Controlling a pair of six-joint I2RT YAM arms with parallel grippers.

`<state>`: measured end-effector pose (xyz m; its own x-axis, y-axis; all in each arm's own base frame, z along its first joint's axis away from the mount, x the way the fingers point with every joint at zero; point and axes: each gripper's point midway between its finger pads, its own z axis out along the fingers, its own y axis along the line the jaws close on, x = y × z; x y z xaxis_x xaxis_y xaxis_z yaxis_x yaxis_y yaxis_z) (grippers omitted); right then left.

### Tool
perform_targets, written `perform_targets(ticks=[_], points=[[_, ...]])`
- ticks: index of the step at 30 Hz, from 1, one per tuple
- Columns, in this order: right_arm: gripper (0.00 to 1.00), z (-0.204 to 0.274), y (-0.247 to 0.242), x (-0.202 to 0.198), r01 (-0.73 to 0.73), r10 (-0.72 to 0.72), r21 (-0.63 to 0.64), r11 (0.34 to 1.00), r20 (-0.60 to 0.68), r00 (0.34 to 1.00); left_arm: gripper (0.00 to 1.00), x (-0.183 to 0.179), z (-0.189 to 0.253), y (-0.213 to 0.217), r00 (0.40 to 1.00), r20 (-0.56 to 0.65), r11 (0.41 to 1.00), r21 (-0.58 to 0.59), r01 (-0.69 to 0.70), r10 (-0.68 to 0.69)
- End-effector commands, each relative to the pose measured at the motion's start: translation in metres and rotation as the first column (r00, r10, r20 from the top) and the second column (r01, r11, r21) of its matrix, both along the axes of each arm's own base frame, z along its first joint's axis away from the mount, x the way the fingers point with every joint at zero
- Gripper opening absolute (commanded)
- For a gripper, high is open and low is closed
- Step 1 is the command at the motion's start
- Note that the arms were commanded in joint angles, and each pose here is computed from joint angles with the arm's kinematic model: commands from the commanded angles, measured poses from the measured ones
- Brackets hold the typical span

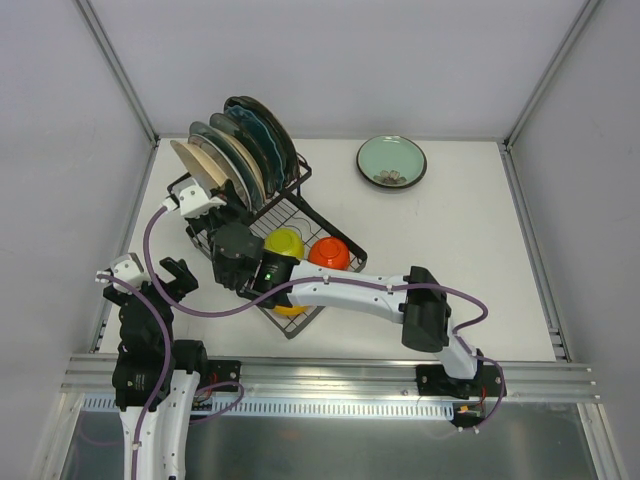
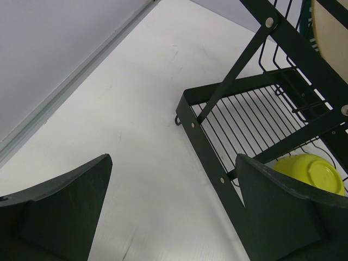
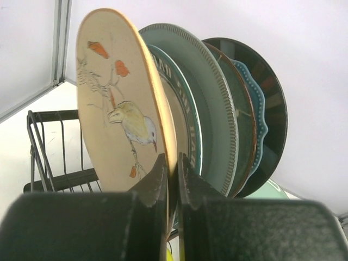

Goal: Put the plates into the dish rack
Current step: Insert the plate into the dish rack

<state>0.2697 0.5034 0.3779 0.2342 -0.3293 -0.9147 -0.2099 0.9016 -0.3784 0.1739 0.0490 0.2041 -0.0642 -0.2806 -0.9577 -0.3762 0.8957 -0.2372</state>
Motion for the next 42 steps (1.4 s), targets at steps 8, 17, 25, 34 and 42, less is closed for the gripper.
perform_targets(ticks=[8, 17, 25, 34, 42], points=[[0.01, 0.082, -0.039, 0.005, 0.053, -0.07, 0.291, 0.955, 0.047, 0.996, 0.98, -0.012, 0.03, -0.003, 0.984, 0.174, 1.0, 0.022, 0.019, -0.023], [0.01, 0.052, -0.019, 0.005, -0.011, 0.008, 0.24, 0.971, 0.016, 1.0, 0.98, -0.013, 0.03, -0.003, 0.984, 0.179, 1.0, 0.022, 0.021, -0.024], [0.01, 0.039, -0.014, 0.008, -0.027, 0.029, 0.216, 0.976, -0.007, 1.0, 0.98, -0.013, 0.03, -0.003, 0.984, 0.179, 1.0, 0.024, 0.021, -0.025], [0.2, 0.034, -0.014, 0.007, -0.034, 0.041, 0.207, 0.978, -0.026, 0.999, 0.98, -0.013, 0.03, -0.003, 0.983, 0.179, 0.999, 0.025, 0.021, -0.025], [0.39, 0.047, -0.022, -0.001, -0.057, 0.065, 0.234, 0.971, -0.027, 0.998, 0.98, -0.013, 0.03, -0.003, 0.983, 0.179, 0.999, 0.025, 0.021, -0.025]])
